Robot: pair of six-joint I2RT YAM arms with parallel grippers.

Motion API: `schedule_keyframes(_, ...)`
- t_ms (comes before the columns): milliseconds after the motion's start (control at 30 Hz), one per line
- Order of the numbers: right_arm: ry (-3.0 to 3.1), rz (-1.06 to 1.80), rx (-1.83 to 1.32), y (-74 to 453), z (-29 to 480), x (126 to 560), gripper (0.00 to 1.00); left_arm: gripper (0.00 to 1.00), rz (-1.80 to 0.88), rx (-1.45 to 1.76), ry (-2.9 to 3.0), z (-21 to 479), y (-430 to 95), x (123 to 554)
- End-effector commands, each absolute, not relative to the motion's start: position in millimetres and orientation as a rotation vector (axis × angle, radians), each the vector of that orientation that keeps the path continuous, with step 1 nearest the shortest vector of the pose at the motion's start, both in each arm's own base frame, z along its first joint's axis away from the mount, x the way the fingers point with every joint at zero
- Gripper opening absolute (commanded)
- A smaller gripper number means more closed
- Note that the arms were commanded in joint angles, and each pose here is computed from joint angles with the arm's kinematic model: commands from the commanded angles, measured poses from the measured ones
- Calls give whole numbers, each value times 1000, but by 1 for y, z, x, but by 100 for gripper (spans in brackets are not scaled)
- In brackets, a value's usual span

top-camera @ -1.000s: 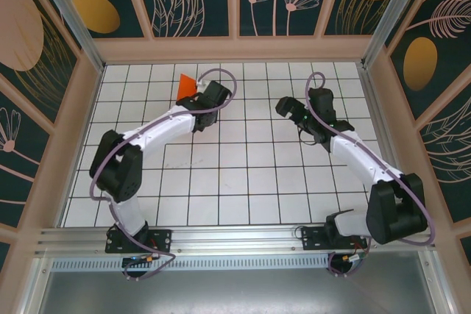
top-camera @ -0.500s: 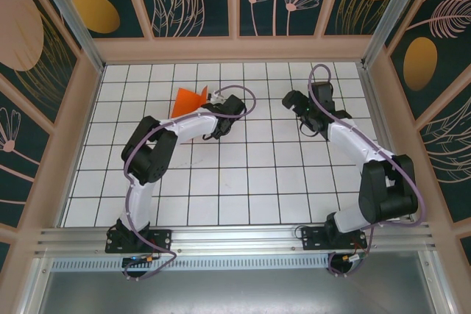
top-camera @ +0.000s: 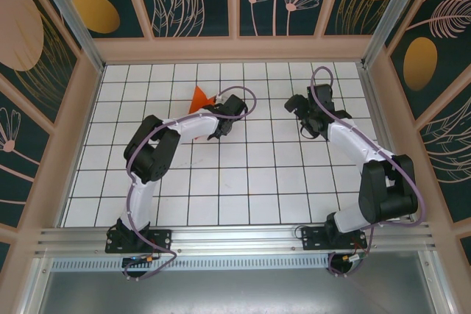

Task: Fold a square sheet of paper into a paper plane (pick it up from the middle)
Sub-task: Turn over the paper at the center of the table.

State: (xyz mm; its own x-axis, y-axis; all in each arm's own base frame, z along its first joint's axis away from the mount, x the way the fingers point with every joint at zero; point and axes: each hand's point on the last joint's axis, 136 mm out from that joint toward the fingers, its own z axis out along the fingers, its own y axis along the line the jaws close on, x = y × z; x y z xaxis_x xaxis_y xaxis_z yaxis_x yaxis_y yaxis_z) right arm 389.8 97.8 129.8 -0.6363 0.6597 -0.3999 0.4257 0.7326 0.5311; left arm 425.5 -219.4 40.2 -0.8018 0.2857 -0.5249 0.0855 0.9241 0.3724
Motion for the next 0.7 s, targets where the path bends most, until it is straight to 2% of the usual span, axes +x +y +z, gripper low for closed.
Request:
schedule_keyframes(0,2341,560,790,102,149,387,94,24,334,285,2521,34,-236,419)
schedule_keyframes(167,2348,559,719,104,155,385,94,42,220,278,2543,43,-250,417)
schedule_keyframes(333,2378,580,623,112,159,386,94,63,-113,241,2518,88,-286,414)
schedule_keyframes(533,2393,673,483,143,163,392,92,78,-400,195,2410,152,-308,411)
schedule_keyframes(600,2398,709,410,164,163,392,89,81,-437,168,2369,171,-303,411)
schedule_keyframes(667,2407,721,346,185,160,392,88,89,-476,106,2325,186,-290,412)
